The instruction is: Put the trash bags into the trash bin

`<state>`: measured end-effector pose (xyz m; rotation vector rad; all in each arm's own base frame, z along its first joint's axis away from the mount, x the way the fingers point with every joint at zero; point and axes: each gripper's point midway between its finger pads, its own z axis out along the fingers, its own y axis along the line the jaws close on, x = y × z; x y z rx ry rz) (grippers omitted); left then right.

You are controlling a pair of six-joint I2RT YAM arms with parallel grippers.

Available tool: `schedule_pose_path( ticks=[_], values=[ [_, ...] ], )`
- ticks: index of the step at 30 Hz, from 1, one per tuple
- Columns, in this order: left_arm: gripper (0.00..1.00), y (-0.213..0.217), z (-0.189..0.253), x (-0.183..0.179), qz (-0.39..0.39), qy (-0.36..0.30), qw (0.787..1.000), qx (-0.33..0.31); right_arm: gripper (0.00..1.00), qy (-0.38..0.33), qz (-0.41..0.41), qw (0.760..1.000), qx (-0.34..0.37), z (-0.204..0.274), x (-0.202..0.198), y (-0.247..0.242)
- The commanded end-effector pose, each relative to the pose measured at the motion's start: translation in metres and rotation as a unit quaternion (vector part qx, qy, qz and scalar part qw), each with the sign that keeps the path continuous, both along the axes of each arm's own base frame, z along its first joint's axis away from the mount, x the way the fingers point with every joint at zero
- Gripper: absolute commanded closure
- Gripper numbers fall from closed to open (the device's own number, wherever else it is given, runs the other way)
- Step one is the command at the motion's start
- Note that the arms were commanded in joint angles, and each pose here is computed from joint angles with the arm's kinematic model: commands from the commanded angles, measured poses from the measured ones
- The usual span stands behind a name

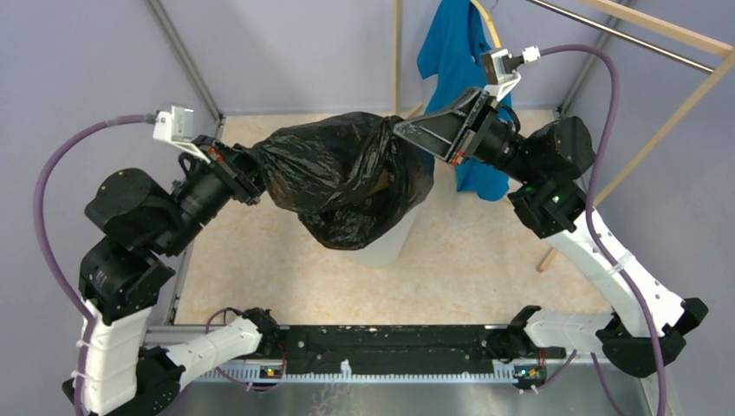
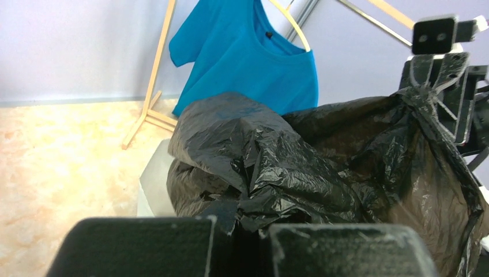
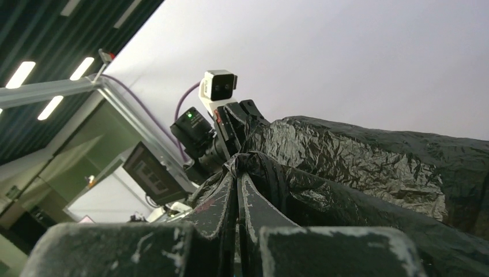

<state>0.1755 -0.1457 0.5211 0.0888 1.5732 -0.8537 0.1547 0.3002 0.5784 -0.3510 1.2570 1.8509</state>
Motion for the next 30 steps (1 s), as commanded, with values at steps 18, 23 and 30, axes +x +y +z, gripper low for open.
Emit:
schedule_pose_path(
  ticks=[18,23,30],
  values=[
    [1.0,-0.019,-0.036,0.057,0.049,0.032,0.996,0.067,1.0,0.097,-0.145,0.983,-0.058,-0.057,0.069,-0.012],
    [1.0,-0.018,-0.049,0.077,0.081,0.042,0.991,0.1,1.0,0.138,-0.123,0.979,-0.087,-0.103,0.098,-0.009],
    [1.0,-0.002,-0.066,0.087,0.129,0.054,0.98,0.144,0.87,0.089,0.025,0.981,-0.172,-0.132,0.075,0.038]
  ],
)
